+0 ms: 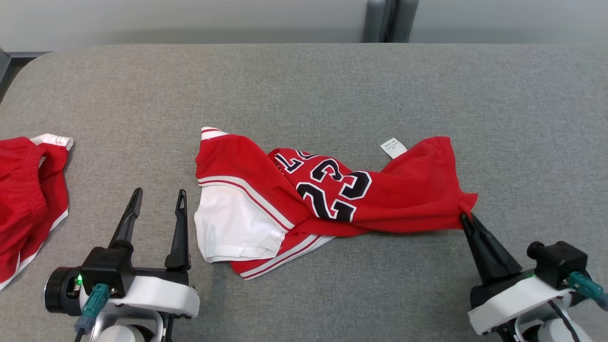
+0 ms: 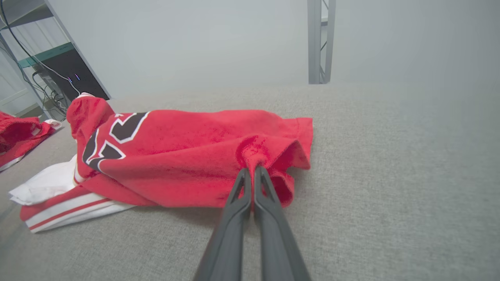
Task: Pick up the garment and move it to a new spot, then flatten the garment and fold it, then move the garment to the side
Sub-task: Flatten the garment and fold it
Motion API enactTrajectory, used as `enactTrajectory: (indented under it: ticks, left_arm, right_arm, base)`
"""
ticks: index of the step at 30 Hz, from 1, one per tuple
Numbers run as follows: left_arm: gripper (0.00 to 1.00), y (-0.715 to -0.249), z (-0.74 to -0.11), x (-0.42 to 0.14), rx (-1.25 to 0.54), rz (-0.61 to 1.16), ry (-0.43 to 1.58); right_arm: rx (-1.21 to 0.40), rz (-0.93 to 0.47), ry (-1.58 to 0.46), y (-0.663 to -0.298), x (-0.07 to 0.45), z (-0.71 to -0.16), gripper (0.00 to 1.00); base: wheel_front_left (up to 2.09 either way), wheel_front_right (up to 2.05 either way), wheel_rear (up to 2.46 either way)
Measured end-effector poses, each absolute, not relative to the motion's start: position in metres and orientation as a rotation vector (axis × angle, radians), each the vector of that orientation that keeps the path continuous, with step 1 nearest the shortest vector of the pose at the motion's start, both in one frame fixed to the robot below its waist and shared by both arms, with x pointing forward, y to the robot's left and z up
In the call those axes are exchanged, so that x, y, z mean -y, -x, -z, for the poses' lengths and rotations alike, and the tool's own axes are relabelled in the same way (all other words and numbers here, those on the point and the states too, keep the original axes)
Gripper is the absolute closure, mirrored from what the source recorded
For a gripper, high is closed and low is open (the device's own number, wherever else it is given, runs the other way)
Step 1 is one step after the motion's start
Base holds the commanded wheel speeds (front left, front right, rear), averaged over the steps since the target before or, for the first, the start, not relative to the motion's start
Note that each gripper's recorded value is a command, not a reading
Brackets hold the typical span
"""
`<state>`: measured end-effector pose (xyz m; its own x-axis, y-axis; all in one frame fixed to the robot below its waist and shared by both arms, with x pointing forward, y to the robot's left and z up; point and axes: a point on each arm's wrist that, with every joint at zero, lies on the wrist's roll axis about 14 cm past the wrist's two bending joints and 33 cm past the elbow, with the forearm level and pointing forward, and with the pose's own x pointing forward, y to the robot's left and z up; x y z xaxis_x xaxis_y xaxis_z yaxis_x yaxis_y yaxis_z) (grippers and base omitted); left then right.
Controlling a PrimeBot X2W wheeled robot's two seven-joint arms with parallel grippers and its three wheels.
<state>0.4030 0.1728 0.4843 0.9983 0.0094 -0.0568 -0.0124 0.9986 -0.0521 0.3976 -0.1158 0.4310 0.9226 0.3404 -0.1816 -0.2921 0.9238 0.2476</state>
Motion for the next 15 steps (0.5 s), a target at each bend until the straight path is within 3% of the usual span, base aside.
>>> enactTrajectory:
  ticks: [7,15]
  left_arm:
    - [0.0,-0.406,-0.487,-0.169,-0.05,0.004,0.048]
    - [0.0,-0.407,-0.49,-0.168,-0.042,0.005,0.047]
  right_arm:
    - [-0.059,-0.271,-0.201,-0.412,0.137,-0.476,1.0]
    - [0.025,-0.224,-0.173,-0.418,0.154,-0.5,1.0]
  base:
    - [0.0,0.0,0.0]
    - [0.0,0.0,0.0]
